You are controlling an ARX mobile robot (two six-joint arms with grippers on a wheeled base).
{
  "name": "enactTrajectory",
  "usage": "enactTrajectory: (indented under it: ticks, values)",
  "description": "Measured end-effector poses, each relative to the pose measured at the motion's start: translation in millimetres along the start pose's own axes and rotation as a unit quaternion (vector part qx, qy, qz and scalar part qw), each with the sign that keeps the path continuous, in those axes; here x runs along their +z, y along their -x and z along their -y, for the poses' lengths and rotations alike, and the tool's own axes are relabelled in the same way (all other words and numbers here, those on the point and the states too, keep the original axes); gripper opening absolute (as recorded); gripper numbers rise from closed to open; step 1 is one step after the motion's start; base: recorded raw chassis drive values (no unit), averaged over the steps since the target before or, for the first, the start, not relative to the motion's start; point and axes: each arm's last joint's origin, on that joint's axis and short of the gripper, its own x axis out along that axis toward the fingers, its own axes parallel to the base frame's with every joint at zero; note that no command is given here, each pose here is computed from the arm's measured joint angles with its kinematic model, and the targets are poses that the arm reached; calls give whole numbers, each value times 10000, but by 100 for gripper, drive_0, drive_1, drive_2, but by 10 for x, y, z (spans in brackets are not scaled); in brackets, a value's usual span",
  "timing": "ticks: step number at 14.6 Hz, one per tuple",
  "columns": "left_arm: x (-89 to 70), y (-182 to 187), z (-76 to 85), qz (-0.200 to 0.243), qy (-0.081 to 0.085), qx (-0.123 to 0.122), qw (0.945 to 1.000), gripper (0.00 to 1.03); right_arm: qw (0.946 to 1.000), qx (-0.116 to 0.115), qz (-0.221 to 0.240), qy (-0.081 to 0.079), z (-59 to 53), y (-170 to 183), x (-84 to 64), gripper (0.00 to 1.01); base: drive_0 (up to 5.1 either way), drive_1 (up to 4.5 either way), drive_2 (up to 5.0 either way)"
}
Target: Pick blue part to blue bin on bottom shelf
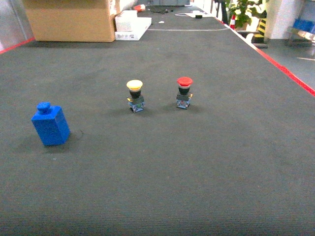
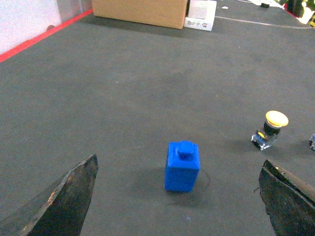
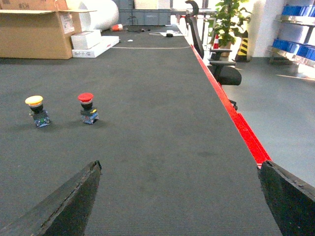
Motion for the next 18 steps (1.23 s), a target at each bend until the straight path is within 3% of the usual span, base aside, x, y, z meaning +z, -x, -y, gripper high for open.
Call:
enactTrajectory:
  ticks: [4,7,12,15,18]
  values:
    - [-161,-949,27,-973,-374,-388,9938,98,10000,0,0,0,0,0,0,98,0,0,0]
    - [-387,-1325,88,-1441,-413,-401,9879,98,10000,0,2,0,0,0,0,98,0,0,0]
    - [-709,-1748,88,-1841,-342,-342,9817,98,10000,2,0,0,0,0,0,98,0,0,0]
    - [-790,-1816,89,-2002,-335,-358,9785,77,10000,2,2,0,0,0,0,98,0,0,0]
    - [-759,-1854,93,-1945,-311,-357,9798,51,10000,2,0,0,0,0,0,98,0,0,0]
